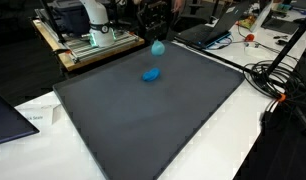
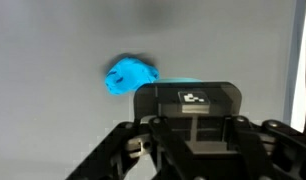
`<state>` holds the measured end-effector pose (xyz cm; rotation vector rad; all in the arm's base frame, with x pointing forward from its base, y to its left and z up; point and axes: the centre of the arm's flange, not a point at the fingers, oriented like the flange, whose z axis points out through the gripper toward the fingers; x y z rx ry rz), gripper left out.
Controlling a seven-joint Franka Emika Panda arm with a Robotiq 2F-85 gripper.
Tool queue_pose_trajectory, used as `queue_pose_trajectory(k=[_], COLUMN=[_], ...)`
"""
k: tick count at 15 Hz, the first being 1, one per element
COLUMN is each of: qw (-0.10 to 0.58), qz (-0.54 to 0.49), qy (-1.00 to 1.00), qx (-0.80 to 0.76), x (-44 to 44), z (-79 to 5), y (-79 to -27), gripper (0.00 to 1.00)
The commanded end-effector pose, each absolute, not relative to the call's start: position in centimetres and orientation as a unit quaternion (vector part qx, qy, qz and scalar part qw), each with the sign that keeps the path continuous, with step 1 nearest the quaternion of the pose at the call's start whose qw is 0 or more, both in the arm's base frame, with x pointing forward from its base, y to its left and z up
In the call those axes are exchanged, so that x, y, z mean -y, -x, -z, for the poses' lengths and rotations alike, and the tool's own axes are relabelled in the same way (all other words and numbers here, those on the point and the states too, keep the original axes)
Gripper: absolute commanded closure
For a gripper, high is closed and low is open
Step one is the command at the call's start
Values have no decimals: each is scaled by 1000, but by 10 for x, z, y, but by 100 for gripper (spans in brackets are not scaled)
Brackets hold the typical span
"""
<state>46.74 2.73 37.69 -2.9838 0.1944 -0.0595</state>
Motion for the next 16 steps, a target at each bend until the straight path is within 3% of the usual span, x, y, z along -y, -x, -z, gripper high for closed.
queue_pose_trajectory(k=[1,9,16], qw=[64,62,56], qz=[65,160,188], qy=[990,975,971], qx=[-103,-139,-140], x=[-30,-25,-33], z=[-366,-350,-356], y=[-425,-394,-405], gripper=[78,78,78])
